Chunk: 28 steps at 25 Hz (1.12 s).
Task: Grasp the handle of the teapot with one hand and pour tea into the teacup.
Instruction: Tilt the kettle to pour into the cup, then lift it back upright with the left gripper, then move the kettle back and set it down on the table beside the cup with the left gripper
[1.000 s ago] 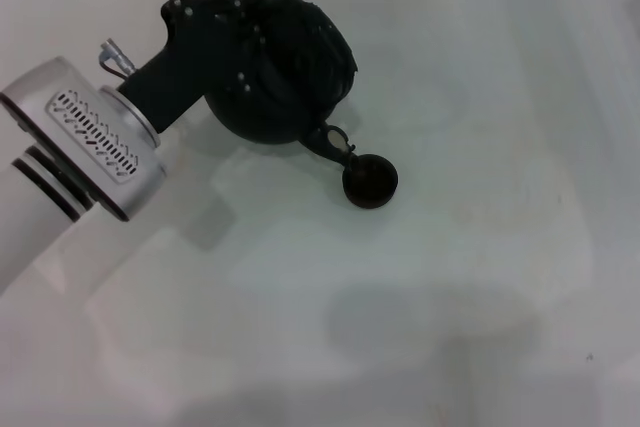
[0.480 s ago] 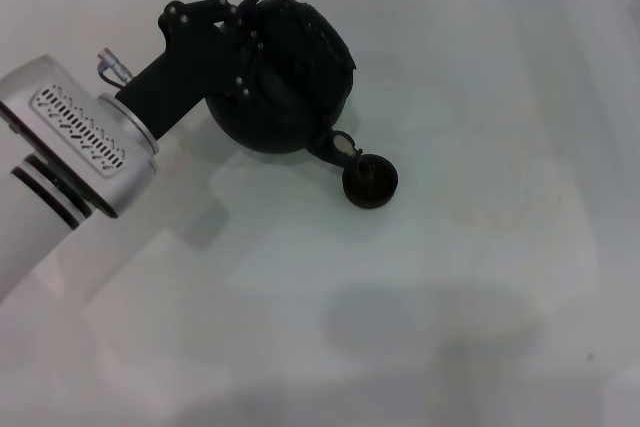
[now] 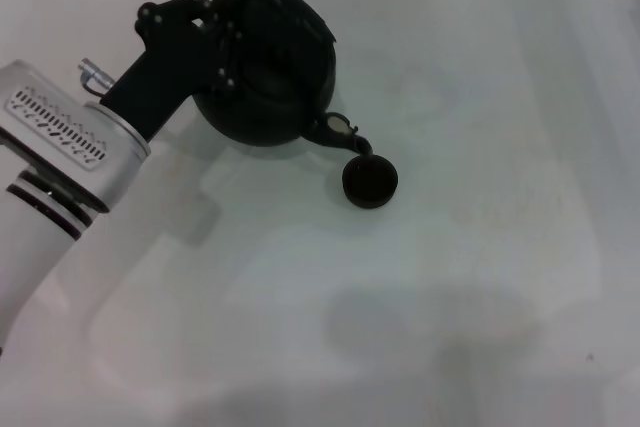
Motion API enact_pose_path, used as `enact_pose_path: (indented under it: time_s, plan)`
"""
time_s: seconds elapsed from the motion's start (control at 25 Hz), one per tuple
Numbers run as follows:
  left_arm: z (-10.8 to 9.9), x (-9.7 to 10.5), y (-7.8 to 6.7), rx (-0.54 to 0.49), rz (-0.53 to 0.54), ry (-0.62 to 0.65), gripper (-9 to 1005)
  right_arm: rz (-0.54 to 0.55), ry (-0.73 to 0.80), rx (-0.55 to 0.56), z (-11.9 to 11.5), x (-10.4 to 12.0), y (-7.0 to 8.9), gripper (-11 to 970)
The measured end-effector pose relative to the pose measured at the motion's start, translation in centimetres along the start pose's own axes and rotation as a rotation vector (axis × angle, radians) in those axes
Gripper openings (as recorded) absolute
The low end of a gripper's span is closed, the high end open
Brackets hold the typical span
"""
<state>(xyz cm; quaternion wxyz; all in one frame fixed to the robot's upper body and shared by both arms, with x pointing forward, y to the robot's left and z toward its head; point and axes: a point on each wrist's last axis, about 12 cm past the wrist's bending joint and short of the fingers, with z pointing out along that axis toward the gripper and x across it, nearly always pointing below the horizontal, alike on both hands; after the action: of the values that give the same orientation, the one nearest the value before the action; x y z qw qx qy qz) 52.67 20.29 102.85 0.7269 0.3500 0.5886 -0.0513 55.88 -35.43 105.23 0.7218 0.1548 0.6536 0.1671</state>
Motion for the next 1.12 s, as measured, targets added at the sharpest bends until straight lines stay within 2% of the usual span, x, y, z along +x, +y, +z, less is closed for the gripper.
enact_pose_path:
  time_s: [0.36, 0.56, 0.88, 1.12]
  plan:
    - [-2.4, 0.0, -1.0, -0.165, -0.148, 0.002, 106, -0.001, -0.005, 0.006, 0.2, -0.3, -0.2, 855]
    - [-5.3, 0.3, -1.8, -0.341, -0.278, 0.048, 106, -0.001, -0.017, 0.007, 0.4, -0.6, -0.2, 855]
    - [-8.6, 1.0, -2.9, -0.453, -0.365, 0.117, 107, 0.005, -0.075, 0.046, 1.0, -1.9, -0.8, 855]
    - [-9.9, 1.3, -3.1, -0.515, -0.433, 0.137, 125, -0.007, -0.063, 0.049, 1.6, -2.2, -0.8, 855]
